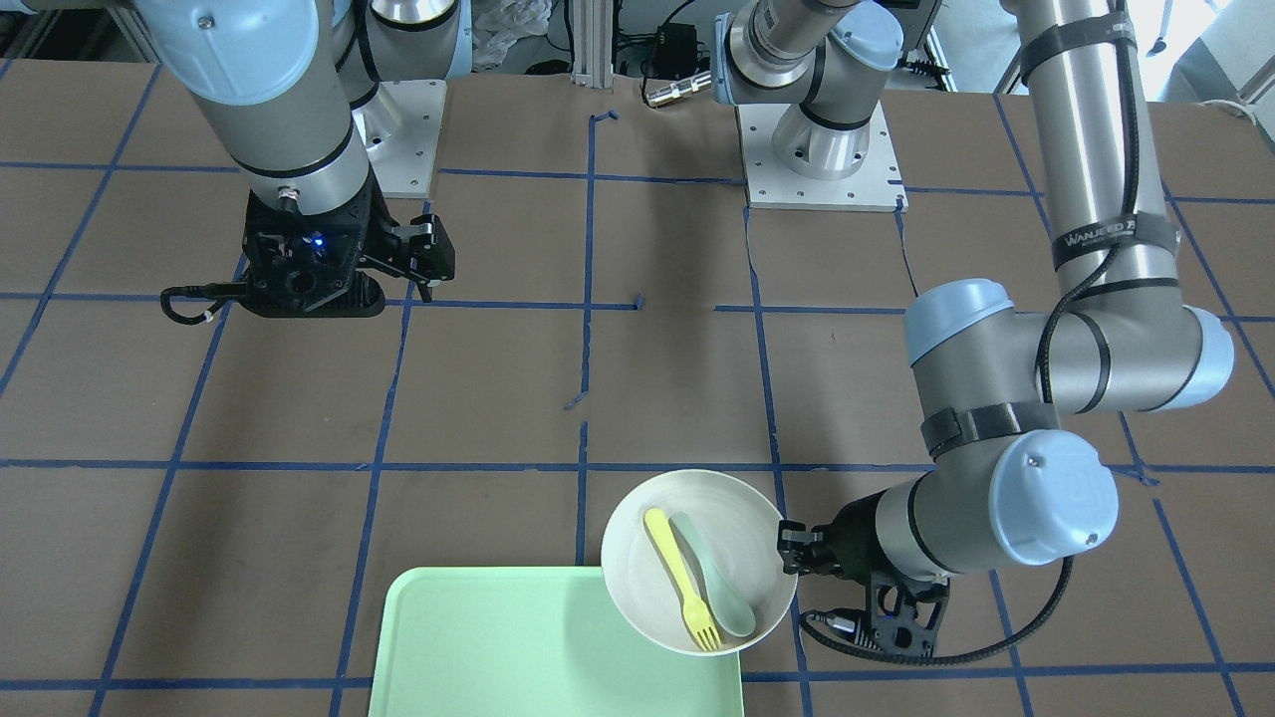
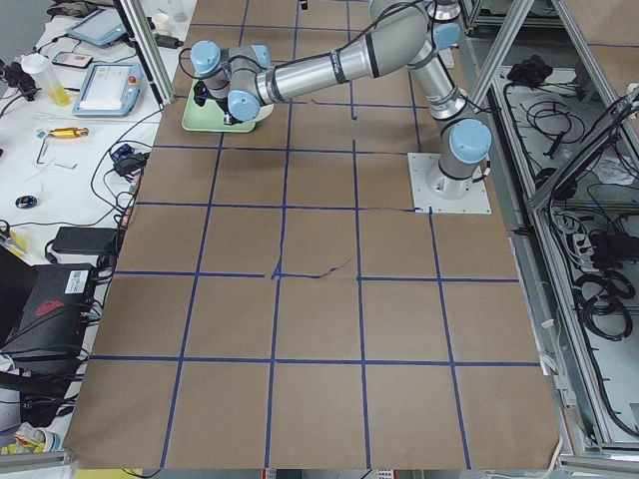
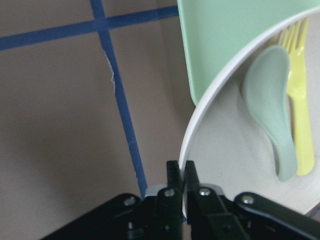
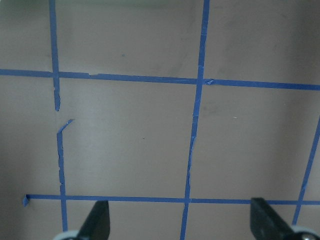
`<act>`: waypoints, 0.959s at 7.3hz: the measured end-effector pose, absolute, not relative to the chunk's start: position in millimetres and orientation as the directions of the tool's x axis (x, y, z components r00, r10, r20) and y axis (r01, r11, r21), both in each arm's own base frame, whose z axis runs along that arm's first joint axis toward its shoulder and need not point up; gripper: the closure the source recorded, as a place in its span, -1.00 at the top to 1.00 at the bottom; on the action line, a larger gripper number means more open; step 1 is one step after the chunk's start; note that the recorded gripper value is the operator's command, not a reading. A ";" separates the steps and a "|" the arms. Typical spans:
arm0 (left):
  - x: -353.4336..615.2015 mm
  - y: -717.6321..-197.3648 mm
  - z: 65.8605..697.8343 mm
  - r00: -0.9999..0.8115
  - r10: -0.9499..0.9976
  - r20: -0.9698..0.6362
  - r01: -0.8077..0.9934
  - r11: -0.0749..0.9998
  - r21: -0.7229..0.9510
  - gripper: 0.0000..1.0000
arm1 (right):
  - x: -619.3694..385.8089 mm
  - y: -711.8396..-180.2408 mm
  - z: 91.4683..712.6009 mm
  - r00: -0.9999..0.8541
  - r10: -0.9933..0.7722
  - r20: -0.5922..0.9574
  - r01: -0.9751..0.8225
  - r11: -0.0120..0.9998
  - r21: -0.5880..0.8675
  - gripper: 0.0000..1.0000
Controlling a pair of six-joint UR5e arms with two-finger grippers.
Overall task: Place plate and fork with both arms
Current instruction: 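Carry the plate with the left gripper onto the light green tray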
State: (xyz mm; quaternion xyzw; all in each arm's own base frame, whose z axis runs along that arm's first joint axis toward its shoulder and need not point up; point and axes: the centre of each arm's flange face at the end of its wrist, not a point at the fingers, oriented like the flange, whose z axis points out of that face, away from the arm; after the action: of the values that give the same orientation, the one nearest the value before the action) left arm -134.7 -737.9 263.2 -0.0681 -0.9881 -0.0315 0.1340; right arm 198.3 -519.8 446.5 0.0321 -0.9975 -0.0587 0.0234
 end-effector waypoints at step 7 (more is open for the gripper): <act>-206.8 -796.9 236.8 -0.961 -0.003 0.276 0.008 0.999 0.040 -1.00 | 207.4 -513.8 438.8 -0.996 -0.082 0.043 -0.076 0.988 0.134 1.00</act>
State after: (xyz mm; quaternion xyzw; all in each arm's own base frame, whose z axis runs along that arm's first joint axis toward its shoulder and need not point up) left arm -206.8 -796.9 236.8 -0.0014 -0.9900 -0.0203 0.1393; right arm 207.4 -513.8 438.8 0.0396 -0.9967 -0.0662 0.0243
